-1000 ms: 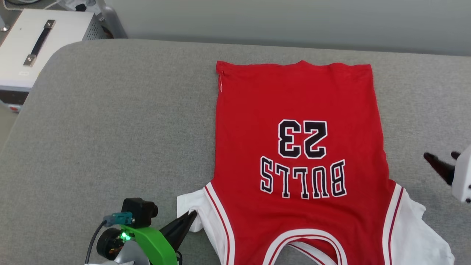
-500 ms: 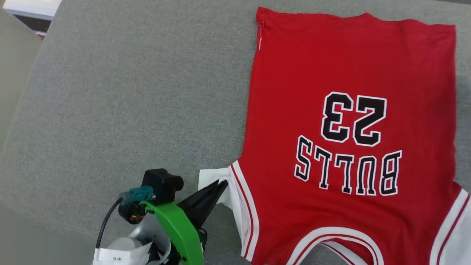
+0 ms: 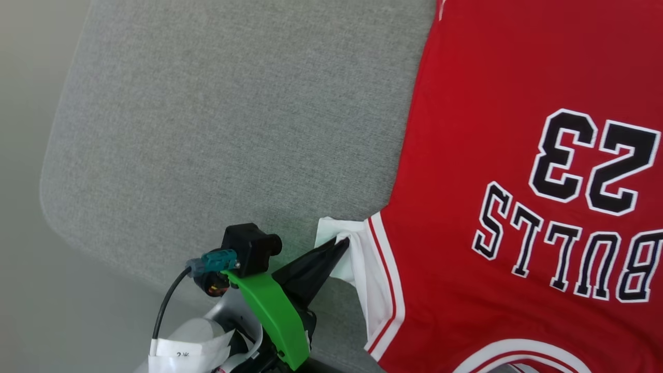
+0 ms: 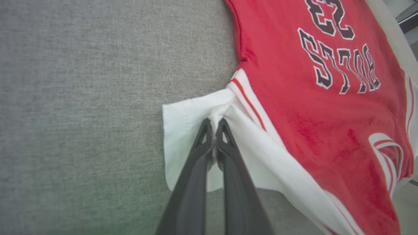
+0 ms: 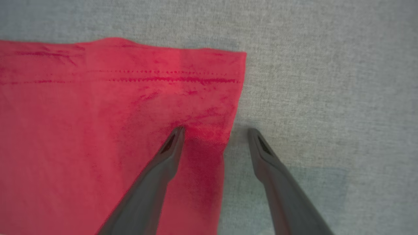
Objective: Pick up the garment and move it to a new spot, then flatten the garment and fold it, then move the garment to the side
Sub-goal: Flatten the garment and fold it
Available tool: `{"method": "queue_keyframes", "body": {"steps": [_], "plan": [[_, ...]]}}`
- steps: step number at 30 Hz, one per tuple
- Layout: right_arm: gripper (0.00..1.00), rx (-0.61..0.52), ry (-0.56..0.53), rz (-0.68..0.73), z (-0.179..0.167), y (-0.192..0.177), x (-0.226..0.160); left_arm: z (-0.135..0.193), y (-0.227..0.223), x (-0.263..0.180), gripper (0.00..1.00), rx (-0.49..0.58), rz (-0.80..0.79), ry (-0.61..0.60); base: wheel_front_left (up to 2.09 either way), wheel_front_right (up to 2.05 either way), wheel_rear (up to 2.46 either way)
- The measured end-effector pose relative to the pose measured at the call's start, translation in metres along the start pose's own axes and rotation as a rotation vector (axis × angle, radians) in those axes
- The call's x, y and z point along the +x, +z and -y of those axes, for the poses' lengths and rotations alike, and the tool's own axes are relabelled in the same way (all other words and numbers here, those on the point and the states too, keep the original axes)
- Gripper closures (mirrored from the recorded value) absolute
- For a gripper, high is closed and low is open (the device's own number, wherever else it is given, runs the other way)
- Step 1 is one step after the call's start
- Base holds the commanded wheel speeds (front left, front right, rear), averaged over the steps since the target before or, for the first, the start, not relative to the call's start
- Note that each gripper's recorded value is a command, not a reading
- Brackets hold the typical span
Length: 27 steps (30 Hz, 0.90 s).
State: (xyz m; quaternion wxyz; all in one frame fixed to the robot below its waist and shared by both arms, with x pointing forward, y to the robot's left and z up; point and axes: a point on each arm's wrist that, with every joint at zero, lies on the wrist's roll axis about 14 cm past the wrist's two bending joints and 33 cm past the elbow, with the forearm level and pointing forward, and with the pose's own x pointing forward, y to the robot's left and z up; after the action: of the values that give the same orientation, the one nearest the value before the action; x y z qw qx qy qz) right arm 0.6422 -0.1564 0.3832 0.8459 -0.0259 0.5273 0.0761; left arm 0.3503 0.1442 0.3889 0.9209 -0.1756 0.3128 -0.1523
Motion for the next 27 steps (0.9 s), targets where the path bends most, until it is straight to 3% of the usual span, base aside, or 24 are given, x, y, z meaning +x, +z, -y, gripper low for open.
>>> {"method": "queue_keyframes", "body": {"steps": [10, 11, 12, 13, 27], "plan": [[0.0, -0.044, 0.026, -0.017, -0.019, 0.002, 0.038, -0.019, -0.01, 0.001, 1.0, -0.012, -0.023, 0.061, 0.0, 0.0, 0.0], [0.09, -0.052, 0.025, -0.021, -0.02, 0.001, 0.039, -0.02, -0.01, 0.001, 1.0, -0.013, -0.019, 0.062, 0.0, 0.0, 0.0], [0.66, -0.055, 0.023, -0.027, -0.02, 0.001, 0.039, -0.02, -0.009, 0.001, 1.0, -0.013, -0.017, 0.062, 0.0, 0.0, 0.0], [1.0, -0.058, 0.021, -0.031, -0.02, 0.001, 0.039, -0.02, -0.009, 0.001, 1.0, -0.012, -0.017, 0.062, 0.0, 0.0, 0.0], [1.0, -0.078, 0.014, -0.057, -0.019, -0.018, 0.018, -0.016, -0.002, -0.003, 1.0, 0.003, 0.016, 0.048, 0.0, 0.0, 0.0]]}}
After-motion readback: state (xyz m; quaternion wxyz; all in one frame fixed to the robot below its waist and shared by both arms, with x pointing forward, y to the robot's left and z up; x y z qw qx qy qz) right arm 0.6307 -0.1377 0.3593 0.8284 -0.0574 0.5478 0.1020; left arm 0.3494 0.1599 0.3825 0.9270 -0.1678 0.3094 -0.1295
